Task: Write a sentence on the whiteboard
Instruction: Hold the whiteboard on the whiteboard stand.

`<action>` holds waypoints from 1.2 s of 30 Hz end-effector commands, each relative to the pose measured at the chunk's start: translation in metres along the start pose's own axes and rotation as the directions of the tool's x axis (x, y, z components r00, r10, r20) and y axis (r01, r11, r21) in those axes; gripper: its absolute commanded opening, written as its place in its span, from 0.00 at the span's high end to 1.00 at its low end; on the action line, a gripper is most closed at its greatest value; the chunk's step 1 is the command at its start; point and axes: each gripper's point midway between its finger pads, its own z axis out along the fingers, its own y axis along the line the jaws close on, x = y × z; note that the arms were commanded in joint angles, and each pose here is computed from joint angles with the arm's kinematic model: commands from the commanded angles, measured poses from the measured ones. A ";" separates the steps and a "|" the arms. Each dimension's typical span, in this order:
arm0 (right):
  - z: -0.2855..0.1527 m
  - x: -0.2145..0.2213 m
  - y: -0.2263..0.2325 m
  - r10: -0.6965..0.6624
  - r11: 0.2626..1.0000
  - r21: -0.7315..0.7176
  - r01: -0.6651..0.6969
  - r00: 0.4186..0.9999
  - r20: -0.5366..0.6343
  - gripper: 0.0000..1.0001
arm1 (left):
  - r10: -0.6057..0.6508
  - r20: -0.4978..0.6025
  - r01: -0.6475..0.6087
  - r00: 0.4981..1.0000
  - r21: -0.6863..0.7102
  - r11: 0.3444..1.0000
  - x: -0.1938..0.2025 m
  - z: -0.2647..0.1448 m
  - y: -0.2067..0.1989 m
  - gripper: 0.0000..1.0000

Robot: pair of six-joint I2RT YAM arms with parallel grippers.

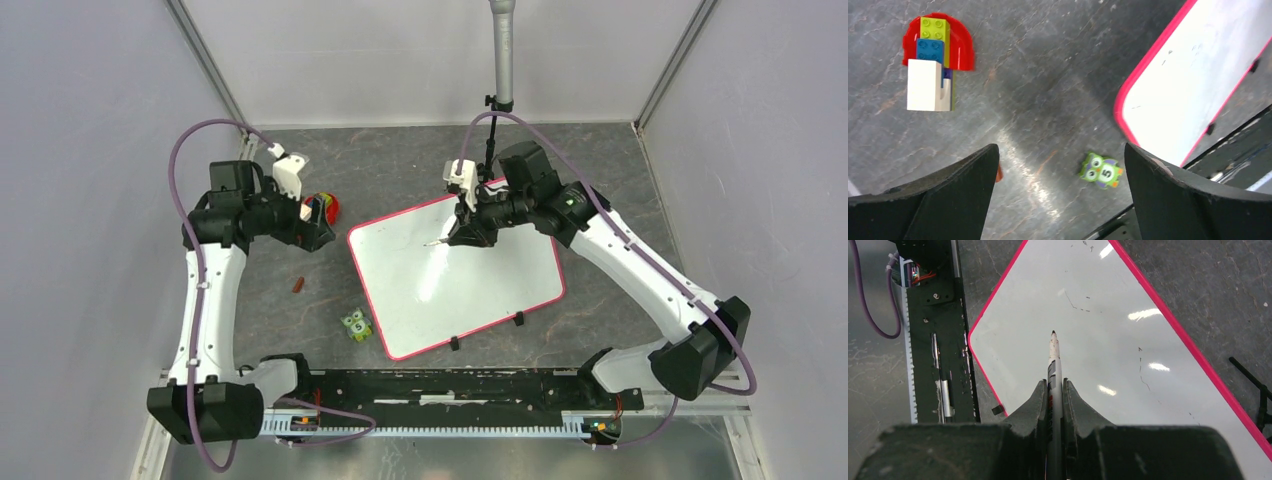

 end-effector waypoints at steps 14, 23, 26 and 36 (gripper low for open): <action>0.004 0.002 0.006 -0.044 0.999 0.017 0.044 0.998 -0.047 1.00 | -0.148 0.185 0.132 0.971 0.097 0.986 -0.030 -0.016 -0.034 0.00; -0.001 0.004 0.010 -0.070 0.997 0.017 0.070 0.996 -0.048 1.00 | -0.130 0.137 0.087 0.982 0.281 0.956 -0.020 -0.003 -0.062 0.00; -0.001 0.003 0.010 -0.074 0.997 0.014 0.075 0.996 -0.047 1.00 | -0.118 0.116 0.079 0.986 0.299 0.951 -0.016 0.000 -0.068 0.00; 0.003 -0.021 -0.005 -0.073 0.995 0.067 0.073 0.997 0.002 1.00 | -0.116 0.086 0.082 0.989 0.332 0.940 -0.022 0.008 -0.071 0.01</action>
